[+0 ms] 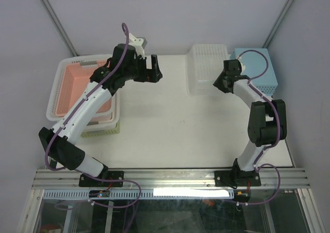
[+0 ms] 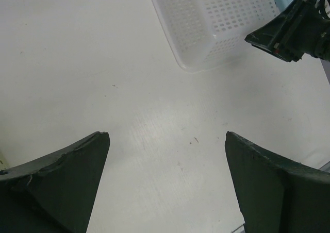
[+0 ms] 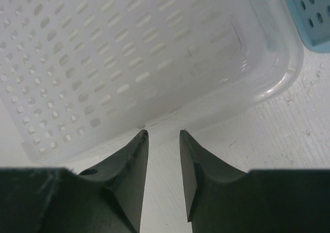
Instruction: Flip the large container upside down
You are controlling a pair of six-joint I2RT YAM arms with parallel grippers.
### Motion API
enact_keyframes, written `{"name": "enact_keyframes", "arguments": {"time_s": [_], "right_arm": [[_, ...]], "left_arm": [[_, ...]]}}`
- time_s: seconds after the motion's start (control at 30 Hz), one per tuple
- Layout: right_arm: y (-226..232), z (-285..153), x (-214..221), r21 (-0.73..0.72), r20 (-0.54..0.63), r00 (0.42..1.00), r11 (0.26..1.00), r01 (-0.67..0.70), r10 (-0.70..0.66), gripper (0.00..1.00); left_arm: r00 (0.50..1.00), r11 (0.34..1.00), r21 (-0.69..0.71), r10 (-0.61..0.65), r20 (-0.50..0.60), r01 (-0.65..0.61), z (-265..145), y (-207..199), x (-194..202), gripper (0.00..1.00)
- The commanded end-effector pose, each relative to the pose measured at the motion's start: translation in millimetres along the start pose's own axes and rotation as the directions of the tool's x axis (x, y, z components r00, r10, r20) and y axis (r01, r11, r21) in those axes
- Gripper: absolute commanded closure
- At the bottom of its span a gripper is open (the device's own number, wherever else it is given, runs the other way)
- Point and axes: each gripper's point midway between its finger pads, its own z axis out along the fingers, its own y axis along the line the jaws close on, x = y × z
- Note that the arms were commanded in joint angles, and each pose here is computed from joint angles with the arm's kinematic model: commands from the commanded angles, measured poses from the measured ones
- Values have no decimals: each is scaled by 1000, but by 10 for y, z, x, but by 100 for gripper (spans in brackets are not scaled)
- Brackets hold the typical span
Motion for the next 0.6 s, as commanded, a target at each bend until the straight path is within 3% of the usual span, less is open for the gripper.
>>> {"name": "enact_keyframes", "arguments": {"time_s": [0.0, 0.13, 0.3, 0.57], "right_arm": [[151, -267, -211, -74, 44, 999, 997, 5, -1, 65], [63, -628, -44, -121, 38, 999, 993, 7, -3, 57], [-205, -1079, 260, -145, 37, 999, 989, 13, -8, 46], [-477, -1591, 485, -163, 65, 998, 987, 11, 0, 43]], "left_arm": [[993, 999, -35, 29, 113, -25, -354, 19, -374, 1], [992, 981, -192, 21, 121, 3, -505, 316, -441, 1], [994, 886, -455, -51, 99, 91, -702, 966, -453, 1], [986, 752, -638, -137, 92, 164, -903, 1508, -194, 1]]}}
